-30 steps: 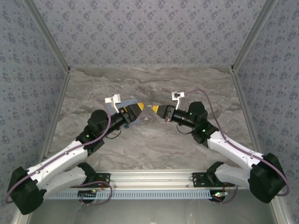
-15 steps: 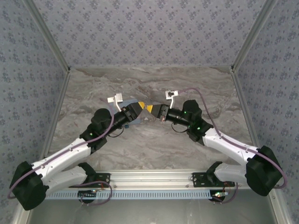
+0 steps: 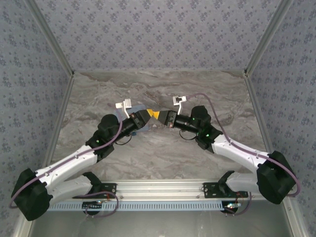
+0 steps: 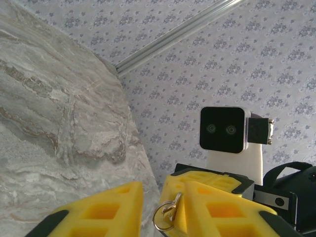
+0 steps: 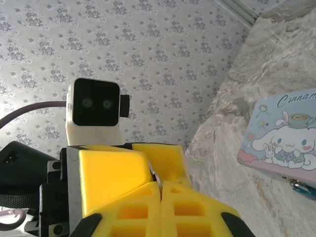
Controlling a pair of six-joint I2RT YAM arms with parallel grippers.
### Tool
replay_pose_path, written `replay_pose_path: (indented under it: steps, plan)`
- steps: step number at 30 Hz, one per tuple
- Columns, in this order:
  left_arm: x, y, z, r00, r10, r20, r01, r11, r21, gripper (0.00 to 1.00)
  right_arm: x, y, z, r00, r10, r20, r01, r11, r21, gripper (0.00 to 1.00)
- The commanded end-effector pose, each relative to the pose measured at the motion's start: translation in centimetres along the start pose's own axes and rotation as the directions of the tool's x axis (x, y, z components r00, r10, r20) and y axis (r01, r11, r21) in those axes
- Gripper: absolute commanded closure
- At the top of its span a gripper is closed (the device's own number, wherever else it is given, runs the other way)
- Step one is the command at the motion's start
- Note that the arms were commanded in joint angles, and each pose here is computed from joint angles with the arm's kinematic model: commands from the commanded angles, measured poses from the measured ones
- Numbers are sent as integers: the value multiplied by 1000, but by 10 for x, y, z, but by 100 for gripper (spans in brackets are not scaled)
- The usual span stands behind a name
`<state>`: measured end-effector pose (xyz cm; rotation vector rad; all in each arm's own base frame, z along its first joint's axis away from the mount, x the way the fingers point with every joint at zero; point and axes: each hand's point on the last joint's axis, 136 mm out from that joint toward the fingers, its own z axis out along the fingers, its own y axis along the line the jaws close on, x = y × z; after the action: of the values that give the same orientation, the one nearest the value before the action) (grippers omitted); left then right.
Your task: Unlock the padlock with the key
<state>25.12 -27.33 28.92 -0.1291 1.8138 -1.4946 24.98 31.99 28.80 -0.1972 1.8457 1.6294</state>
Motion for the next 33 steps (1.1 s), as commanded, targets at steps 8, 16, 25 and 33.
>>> replay_pose_path:
  steps: [8, 16, 25, 33]
  plan:
    - [-12, -40, -2, 998, 59, 21, -61, 992, 115, 92, -5, 20, 3, 1000, -7, 6, 8, 998, -58, 100]
    - [-13, -40, -7, 995, 102, 23, -104, 991, 90, 100, -1, 13, -2, 1000, -9, -5, 9, 999, -32, 98]
    - [-3, -63, -18, 956, 286, -64, -276, 952, 131, 100, 5, 15, -30, 977, -214, -9, 211, 968, -137, 57]
    - [14, -86, -22, 883, 424, -201, -383, 899, 213, 100, 11, 58, -42, 917, -396, -52, 361, 876, -320, 46]
